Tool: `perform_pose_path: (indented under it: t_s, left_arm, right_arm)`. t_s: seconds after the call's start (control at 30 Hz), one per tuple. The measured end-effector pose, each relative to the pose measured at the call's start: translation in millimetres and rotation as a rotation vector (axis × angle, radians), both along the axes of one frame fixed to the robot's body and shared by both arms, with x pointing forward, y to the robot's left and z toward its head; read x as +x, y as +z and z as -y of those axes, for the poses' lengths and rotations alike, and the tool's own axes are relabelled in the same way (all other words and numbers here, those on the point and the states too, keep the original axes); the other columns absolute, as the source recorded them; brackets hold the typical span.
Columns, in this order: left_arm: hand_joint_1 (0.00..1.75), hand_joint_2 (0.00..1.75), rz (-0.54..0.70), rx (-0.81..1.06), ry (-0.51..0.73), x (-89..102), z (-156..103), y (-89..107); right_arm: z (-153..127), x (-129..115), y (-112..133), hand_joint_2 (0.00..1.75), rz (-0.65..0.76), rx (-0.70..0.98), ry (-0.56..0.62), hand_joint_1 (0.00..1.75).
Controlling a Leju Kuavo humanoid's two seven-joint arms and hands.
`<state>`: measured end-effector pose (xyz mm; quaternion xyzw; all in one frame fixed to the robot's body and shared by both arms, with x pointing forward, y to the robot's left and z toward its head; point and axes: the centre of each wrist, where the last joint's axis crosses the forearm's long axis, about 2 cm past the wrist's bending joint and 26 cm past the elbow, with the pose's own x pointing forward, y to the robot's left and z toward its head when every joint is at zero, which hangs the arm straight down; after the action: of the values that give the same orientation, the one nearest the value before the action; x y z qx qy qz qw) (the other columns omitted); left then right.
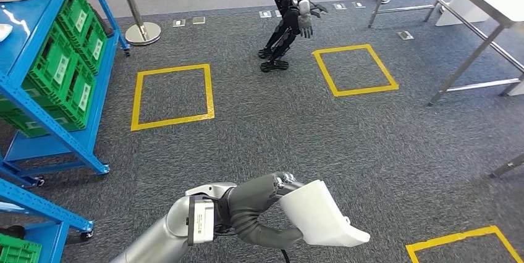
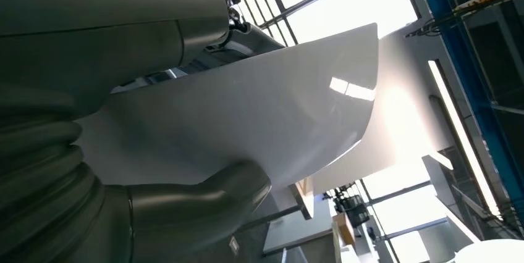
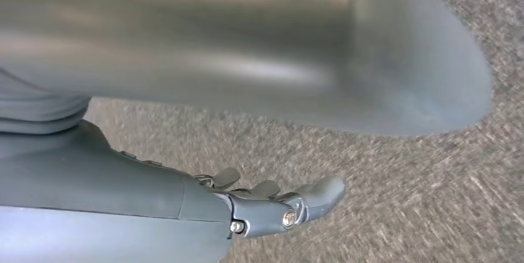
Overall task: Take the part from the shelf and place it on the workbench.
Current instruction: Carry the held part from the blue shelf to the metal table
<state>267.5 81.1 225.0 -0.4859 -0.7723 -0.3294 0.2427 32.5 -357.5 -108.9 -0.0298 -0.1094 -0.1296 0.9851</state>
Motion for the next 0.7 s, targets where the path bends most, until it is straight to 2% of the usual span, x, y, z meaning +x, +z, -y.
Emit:
perform_pose_path:
  t_s: [0.4, 0.7]
  left_arm:
    - [1.75, 1.75, -0.004, 0.008, -0.006, -0.1, 0, 1.1]
    - [1.75, 1.75, -0.017, 0.025, 0.000, -0.5, -5, -5.6]
  right_arm:
    - [-6, -2, -1, 0.00, -0.040, 0.019, 0.001, 0.00]
    - [-11, -1, -1, 0.00, -0.043, 0.024, 0.002, 0.00]
